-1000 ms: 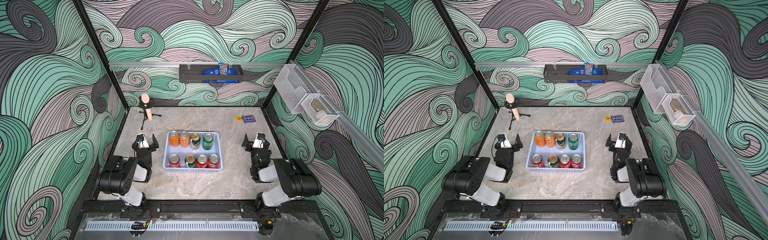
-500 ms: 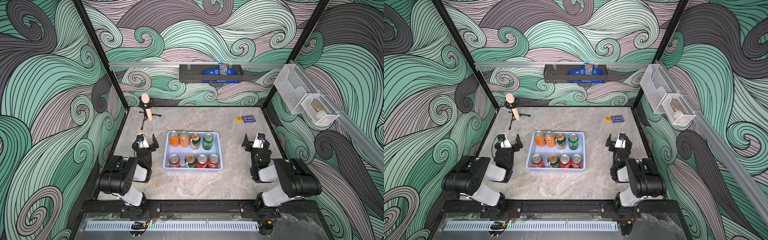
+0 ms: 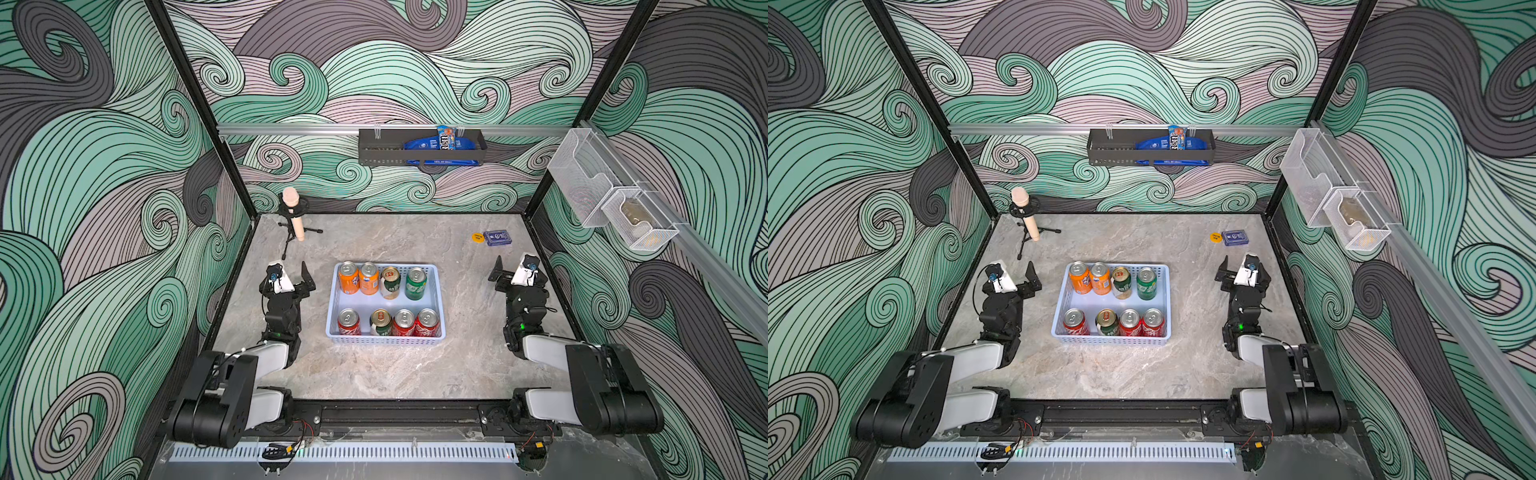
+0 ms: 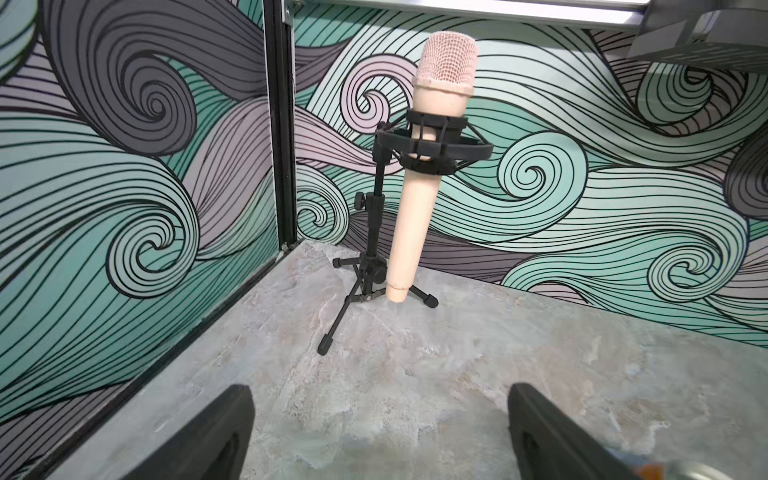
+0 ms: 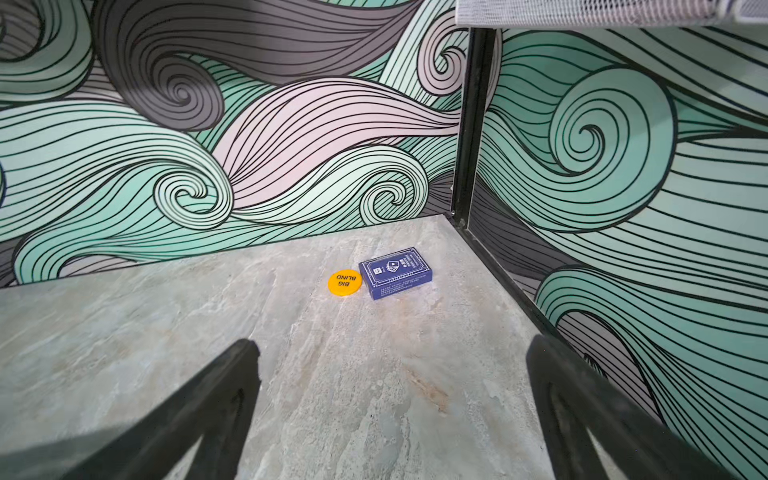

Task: Take out the drinks from the basket
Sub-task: Pick up the drink from the basket.

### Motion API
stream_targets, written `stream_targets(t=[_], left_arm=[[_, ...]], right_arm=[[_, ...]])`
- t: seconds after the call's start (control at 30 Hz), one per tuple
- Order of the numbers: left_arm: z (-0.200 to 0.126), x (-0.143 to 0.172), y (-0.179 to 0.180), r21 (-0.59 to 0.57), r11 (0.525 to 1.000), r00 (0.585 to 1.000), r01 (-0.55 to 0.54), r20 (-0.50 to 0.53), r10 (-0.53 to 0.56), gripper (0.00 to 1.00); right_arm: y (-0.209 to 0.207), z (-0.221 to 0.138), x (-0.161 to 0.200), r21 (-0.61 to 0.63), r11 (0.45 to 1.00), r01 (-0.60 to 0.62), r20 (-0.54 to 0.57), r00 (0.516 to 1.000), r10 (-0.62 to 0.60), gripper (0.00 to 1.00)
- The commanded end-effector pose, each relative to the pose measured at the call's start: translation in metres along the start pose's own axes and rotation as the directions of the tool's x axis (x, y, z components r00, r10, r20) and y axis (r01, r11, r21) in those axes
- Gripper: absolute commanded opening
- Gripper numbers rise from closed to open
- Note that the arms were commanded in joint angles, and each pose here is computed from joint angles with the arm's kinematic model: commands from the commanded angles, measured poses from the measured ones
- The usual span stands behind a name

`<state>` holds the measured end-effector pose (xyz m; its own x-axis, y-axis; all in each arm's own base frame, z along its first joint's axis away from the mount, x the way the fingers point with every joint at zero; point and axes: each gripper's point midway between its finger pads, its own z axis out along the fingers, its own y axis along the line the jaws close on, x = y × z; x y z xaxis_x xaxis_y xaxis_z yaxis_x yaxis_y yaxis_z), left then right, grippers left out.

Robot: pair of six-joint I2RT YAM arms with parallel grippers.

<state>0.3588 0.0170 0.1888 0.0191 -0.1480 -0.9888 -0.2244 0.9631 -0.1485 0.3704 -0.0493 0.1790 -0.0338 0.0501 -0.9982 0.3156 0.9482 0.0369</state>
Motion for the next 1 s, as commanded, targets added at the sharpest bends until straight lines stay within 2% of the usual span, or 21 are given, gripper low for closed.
stream_targets(t=[0.0,0.07,0.17,0.23,0.33,0.4,0.5,0.63,0.7,0.8,0.97], left_arm=[[0.003,-0.006,-0.024,0.085,0.989,0.988,0.117,-0.112,-0.107,0.96],[0.001,-0.015,-0.031,0.101,0.981,0.976,0.167,-0.155,-0.150,0.96],[-0.005,-0.027,-0.032,0.069,0.960,0.946,0.273,-0.203,-0.254,0.96],[-0.012,-0.029,-0.031,0.035,0.935,0.910,0.352,-0.247,-0.333,0.97],[-0.026,-0.020,-0.044,0.067,0.911,0.862,0.408,-0.356,-0.360,0.97],[-0.037,-0.011,-0.052,0.085,0.885,0.820,0.457,-0.426,-0.383,0.97],[-0.052,-0.005,-0.069,0.148,0.852,0.779,0.502,-0.505,-0.371,0.97],[-0.070,0.000,-0.082,0.197,0.843,0.748,0.501,-0.589,-0.307,0.98],[-0.079,0.000,-0.087,0.223,0.841,0.736,0.493,-0.622,-0.266,0.98],[-0.092,-0.008,-0.098,0.289,0.815,0.733,0.503,-0.643,-0.224,0.97],[-0.105,-0.018,-0.110,0.336,0.771,0.712,0.541,-0.671,-0.207,0.97]], right_arm=[[-0.010,0.004,0.024,0.092,0.995,-0.044,-0.168,0.984,0.060,1.00],[-0.002,0.009,0.023,0.079,0.995,-0.055,-0.238,0.968,0.072,1.00],[0.012,0.004,0.017,0.030,0.996,-0.082,-0.275,0.957,0.087,1.00],[0.020,-0.006,0.013,-0.007,0.991,-0.131,-0.283,0.951,0.123,1.00],[0.047,-0.022,0.002,-0.114,0.965,-0.236,-0.323,0.928,0.188,1.00],[0.063,-0.032,-0.005,-0.151,0.958,-0.245,-0.341,0.922,0.182,1.00],[0.094,-0.048,-0.012,-0.246,0.939,-0.240,-0.385,0.913,0.133,1.00],[0.127,-0.074,-0.009,-0.334,0.918,-0.214,-0.475,0.879,0.032,1.00],[0.139,-0.089,-0.008,-0.373,0.902,-0.218,-0.500,0.866,0.002,1.00],[0.145,-0.108,-0.004,-0.396,0.891,-0.221,-0.529,0.848,-0.024,0.98],[0.166,-0.137,0.004,-0.485,0.818,-0.309,-0.591,0.805,-0.046,0.92]])
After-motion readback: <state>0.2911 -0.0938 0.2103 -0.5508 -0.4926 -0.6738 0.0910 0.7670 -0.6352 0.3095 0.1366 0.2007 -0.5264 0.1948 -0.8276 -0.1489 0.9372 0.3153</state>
